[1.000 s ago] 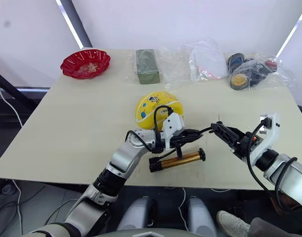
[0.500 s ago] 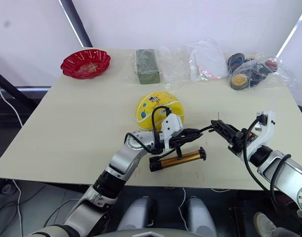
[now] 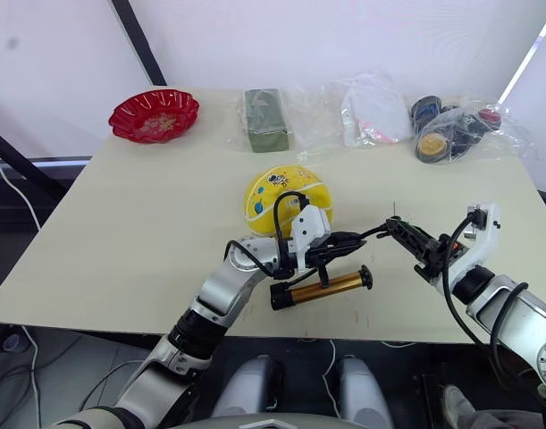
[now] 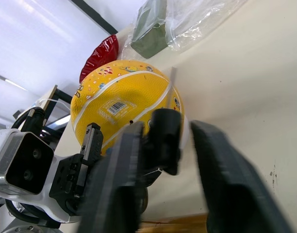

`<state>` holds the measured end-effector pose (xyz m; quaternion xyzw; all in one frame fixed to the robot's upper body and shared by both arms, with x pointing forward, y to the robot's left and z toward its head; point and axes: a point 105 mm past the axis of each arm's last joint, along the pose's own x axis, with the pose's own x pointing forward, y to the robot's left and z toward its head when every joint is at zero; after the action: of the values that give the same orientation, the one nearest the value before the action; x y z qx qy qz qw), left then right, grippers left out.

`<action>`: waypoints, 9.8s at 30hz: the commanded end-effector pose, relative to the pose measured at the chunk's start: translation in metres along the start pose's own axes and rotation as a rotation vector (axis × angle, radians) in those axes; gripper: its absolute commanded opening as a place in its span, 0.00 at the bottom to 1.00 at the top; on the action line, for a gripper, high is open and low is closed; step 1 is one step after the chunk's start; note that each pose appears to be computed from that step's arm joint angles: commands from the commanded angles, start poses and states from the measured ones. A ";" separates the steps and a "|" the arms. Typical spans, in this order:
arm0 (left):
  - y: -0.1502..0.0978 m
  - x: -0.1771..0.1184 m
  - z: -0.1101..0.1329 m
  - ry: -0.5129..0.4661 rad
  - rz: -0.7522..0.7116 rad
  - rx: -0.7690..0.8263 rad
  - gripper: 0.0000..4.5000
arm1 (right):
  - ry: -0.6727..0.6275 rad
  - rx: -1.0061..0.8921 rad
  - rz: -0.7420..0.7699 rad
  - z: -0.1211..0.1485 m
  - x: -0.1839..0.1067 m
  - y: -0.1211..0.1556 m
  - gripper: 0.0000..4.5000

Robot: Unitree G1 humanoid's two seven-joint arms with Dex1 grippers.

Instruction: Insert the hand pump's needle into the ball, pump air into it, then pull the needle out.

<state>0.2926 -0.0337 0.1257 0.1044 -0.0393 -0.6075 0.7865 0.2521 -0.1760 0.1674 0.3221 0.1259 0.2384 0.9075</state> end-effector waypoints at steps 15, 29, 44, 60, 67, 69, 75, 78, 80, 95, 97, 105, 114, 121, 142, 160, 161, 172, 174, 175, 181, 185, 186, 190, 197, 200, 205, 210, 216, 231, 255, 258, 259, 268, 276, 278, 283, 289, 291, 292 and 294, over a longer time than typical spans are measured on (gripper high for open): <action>-0.005 -0.008 0.026 -0.140 -0.079 -0.134 0.20 | 0.017 -0.163 0.069 0.009 0.005 0.019 0.07; -0.006 -0.118 0.057 0.018 -0.014 -0.244 1.00 | 0.519 -1.234 0.174 0.009 0.006 0.038 0.07; 0.007 -0.183 0.072 0.230 0.299 -0.208 1.00 | 0.593 -1.730 0.411 0.010 0.062 0.058 0.07; 0.037 -0.176 0.038 0.327 0.537 -0.229 1.00 | 0.694 -1.783 0.444 -0.002 0.089 0.067 0.07; 0.051 -0.150 0.034 0.323 0.582 -0.194 1.00 | 0.737 -1.779 0.415 -0.005 0.090 0.068 0.07; 0.054 -0.147 0.031 0.335 0.603 -0.185 1.00 | 0.739 -1.777 0.409 -0.006 0.091 0.068 0.07; 0.072 -0.144 0.027 0.372 0.705 -0.146 1.00 | 0.740 -1.765 0.415 -0.012 0.093 0.073 0.07; 0.072 -0.146 0.027 0.382 0.713 -0.138 1.00 | 0.742 -1.762 0.415 -0.013 0.092 0.073 0.07; 0.073 -0.150 0.024 0.408 0.726 -0.126 1.00 | 0.742 -1.758 0.414 -0.014 0.093 0.073 0.07; 0.076 -0.168 0.032 0.432 0.743 -0.138 1.00 | 0.746 -1.726 0.416 -0.019 0.092 0.073 0.07; 0.077 -0.171 0.034 0.436 0.744 -0.137 1.00 | 0.746 -1.725 0.416 -0.020 0.092 0.074 0.07; 0.085 -0.162 0.029 0.448 0.721 -0.131 1.00 | 0.730 -1.712 0.423 -0.021 0.094 0.078 0.07; 0.088 -0.150 0.022 0.386 0.687 -0.278 0.67 | 0.703 -1.672 0.430 -0.027 0.099 0.089 0.07; 0.081 -0.143 0.029 0.328 0.710 -0.412 0.09 | 0.696 -1.656 0.416 -0.035 0.106 0.094 0.07; 0.072 -0.128 0.031 0.336 0.759 -0.427 0.00 | 0.721 -1.755 0.286 -0.020 0.123 0.083 0.07; 0.070 -0.129 0.029 0.342 0.765 -0.428 0.00 | 0.766 -1.773 0.265 -0.024 0.128 0.077 0.07; 0.070 -0.129 0.029 0.342 0.765 -0.429 0.00 | 0.766 -1.773 0.266 -0.025 0.128 0.077 0.07; 0.069 -0.127 0.027 0.346 0.761 -0.424 0.00 | 0.778 -1.787 0.253 -0.027 0.132 0.075 0.07; 0.069 -0.127 0.027 0.346 0.761 -0.423 0.00 | 0.788 -1.790 0.241 -0.026 0.131 0.072 0.07; 0.069 -0.127 0.027 0.346 0.761 -0.423 0.00 | 0.793 -1.791 0.235 -0.025 0.131 0.071 0.07; 0.069 -0.126 0.027 0.347 0.762 -0.416 0.00 | 0.813 -1.737 0.239 -0.027 0.129 0.069 0.07; 0.069 -0.126 0.027 0.347 0.762 -0.414 0.00 | 0.830 -1.591 0.258 -0.031 0.127 0.072 0.07; 0.069 -0.127 0.026 0.348 0.762 -0.413 0.00 | 0.839 -1.577 0.254 -0.029 0.127 0.071 0.07; 0.068 -0.127 0.024 0.350 0.764 -0.414 0.00 | 0.851 -1.609 0.250 -0.021 0.127 0.071 0.07; 0.068 -0.126 0.023 0.347 0.771 -0.417 0.00 | 0.792 -1.720 0.340 -0.016 0.129 0.088 0.07; 0.068 -0.127 0.022 0.347 0.775 -0.417 0.00 | 0.784 -1.769 0.384 -0.017 0.126 0.093 0.07; 0.070 -0.126 0.020 0.346 0.778 -0.416 0.00 | 0.815 -1.782 0.406 -0.015 0.123 0.101 0.07; 0.071 -0.122 0.019 0.340 0.773 -0.409 0.00 | 0.937 -1.852 0.404 -0.010 0.116 0.097 0.07; 0.073 -0.119 0.018 0.332 0.773 -0.409 0.00 | 0.983 -1.874 0.368 -0.005 0.117 0.091 0.07; 0.073 -0.116 0.017 0.334 0.785 -0.401 0.00 | 0.968 -1.896 0.322 0.000 0.130 0.092 0.07; 0.070 -0.117 0.016 0.330 0.790 -0.401 0.00 | 1.023 -1.883 0.278 -0.005 0.134 0.077 0.07; 0.070 -0.117 0.017 0.328 0.787 -0.400 0.00 | 1.023 -1.880 0.278 -0.006 0.134 0.078 0.07; 0.070 -0.116 0.017 0.326 0.786 -0.399 0.00 | 1.024 -1.877 0.279 -0.006 0.135 0.077 0.07; 0.066 -0.115 0.020 0.305 0.770 -0.395 0.00 | 1.033 -1.856 0.290 -0.013 0.136 0.076 0.07; 0.061 -0.113 0.023 0.279 0.750 -0.404 0.00 | 1.010 -1.821 0.337 -0.024 0.140 0.084 0.07; 0.060 -0.113 0.024 0.275 0.747 -0.406 0.00 | 1.006 -1.815 0.345 -0.026 0.141 0.086 0.07; 0.057 -0.112 0.026 0.257 0.732 -0.414 0.00 | 0.974 -1.765 0.395 -0.031 0.141 0.097 0.07; 0.054 -0.112 0.025 0.254 0.724 -0.424 0.00 | 0.939 -1.702 0.457 -0.039 0.140 0.109 0.07; 0.053 -0.111 0.025 0.252 0.719 -0.429 0.00 | 0.926 -1.679 0.477 -0.042 0.139 0.113 0.07; 0.053 -0.110 0.025 0.252 0.717 -0.431 0.00 | 0.921 -1.671 0.483 -0.042 0.139 0.115 0.07; 0.052 -0.110 0.025 0.251 0.715 -0.433 0.00 | 0.911 -1.655 0.492 -0.043 0.139 0.117 0.07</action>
<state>0.3189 0.1049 0.1563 -0.0119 0.1758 -0.2200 0.9595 0.3316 -0.0283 0.1956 -0.5329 0.2269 0.4864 0.6542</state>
